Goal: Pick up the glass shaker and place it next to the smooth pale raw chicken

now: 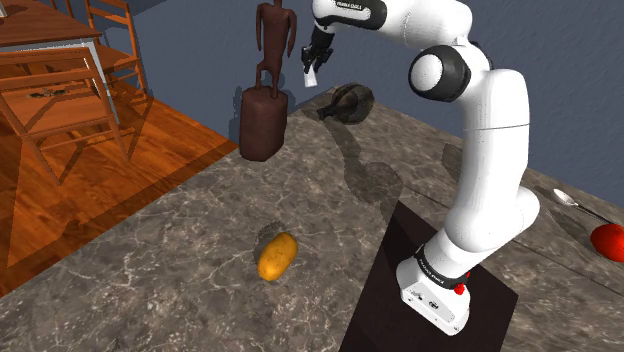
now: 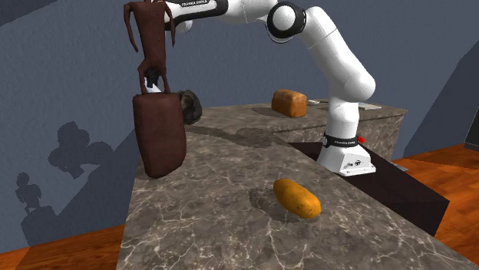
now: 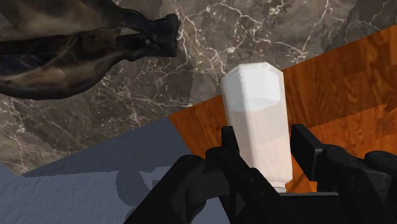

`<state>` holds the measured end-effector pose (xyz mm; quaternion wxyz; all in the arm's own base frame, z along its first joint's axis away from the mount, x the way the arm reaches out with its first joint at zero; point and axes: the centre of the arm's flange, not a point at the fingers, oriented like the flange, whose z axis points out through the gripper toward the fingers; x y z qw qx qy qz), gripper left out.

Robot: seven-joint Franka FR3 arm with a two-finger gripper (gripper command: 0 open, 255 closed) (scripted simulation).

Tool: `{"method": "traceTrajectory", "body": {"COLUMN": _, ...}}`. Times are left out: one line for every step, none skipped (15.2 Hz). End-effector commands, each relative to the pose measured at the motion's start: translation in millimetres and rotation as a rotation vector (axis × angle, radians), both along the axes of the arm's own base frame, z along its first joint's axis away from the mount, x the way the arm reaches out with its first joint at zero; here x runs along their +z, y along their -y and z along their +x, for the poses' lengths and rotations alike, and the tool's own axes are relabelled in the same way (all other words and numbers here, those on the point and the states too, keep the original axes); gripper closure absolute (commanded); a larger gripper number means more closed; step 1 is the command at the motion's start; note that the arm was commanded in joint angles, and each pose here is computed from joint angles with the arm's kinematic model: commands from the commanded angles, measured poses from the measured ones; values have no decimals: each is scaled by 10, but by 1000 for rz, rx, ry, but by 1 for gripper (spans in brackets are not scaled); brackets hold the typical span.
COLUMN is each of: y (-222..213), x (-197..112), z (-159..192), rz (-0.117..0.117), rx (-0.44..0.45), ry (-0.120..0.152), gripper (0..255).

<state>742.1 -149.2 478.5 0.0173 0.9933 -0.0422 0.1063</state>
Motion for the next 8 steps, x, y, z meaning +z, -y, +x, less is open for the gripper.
{"method": "traceTrajectory", "body": {"y": 2, "x": -109, "z": -4, "rz": 0, "rx": 0, "ry": 1, "gripper": 255}}
{"method": "traceTrajectory", "body": {"y": 2, "x": -161, "z": -4, "rz": 0, "rx": 0, "ry": 1, "gripper": 255}}
{"method": "traceTrajectory", "body": {"y": 2, "x": -214, "z": -4, "rz": 0, "rx": 0, "ry": 1, "gripper": 255}}
{"method": "traceTrajectory", "body": {"y": 2, "x": -267, "z": -4, "rz": 0, "rx": 0, "ry": 1, "gripper": 255}}
{"method": "traceTrajectory", "body": {"y": 2, "x": -320, "z": -4, "rz": 0, "rx": 0, "ry": 1, "gripper": 255}}
{"method": "traceTrajectory", "body": {"y": 2, "x": -373, "z": -4, "rz": 0, "rx": 0, "ry": 1, "gripper": 255}}
{"method": "traceTrajectory", "body": {"y": 2, "x": -425, "z": -4, "rz": 0, "rx": 0, "ry": 1, "gripper": 255}}
{"method": "traceTrajectory", "body": {"y": 2, "x": -478, "z": -4, "rz": 0, "rx": 0, "ry": 1, "gripper": 255}}
